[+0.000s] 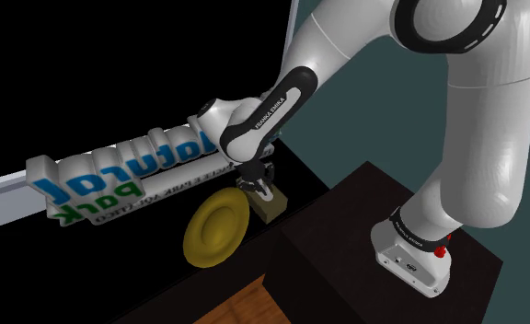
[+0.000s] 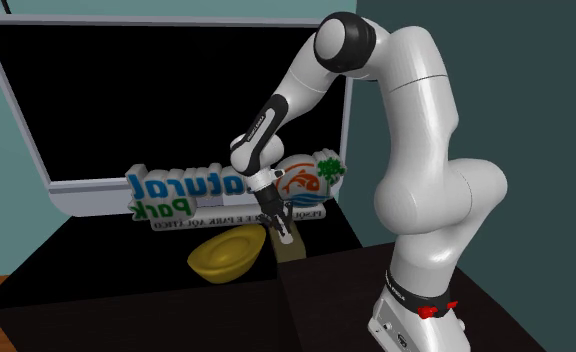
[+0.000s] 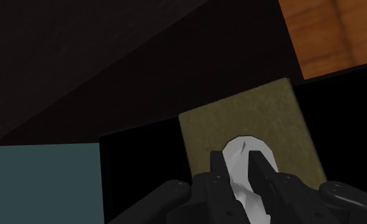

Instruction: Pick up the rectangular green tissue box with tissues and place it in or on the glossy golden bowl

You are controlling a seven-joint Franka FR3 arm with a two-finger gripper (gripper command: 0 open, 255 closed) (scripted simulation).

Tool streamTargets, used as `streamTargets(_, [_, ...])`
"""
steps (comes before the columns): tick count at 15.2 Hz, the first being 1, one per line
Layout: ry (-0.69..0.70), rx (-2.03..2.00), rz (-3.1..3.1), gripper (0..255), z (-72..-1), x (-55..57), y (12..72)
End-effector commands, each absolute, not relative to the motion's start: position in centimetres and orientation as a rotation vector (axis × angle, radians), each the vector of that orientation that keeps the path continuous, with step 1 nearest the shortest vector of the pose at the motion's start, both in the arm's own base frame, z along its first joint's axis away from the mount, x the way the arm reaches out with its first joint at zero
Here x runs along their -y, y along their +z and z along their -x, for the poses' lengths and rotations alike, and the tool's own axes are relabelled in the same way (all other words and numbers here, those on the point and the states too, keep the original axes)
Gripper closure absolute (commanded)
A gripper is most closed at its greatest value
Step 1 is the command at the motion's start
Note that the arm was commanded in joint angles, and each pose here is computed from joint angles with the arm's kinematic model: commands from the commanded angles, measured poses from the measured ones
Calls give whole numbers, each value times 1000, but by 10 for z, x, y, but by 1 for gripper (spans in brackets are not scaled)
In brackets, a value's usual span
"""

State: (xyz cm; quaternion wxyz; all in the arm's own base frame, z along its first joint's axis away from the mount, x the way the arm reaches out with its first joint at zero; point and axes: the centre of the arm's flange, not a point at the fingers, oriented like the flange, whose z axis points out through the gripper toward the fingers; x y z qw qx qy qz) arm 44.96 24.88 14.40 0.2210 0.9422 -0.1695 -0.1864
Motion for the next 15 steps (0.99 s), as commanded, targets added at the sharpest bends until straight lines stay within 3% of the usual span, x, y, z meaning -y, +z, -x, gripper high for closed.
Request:
streamTargets(1, [-513, 470, -2610, 255, -450, -249, 143])
streamTargets(15, [-513, 470, -2610, 255, -450, -249, 217])
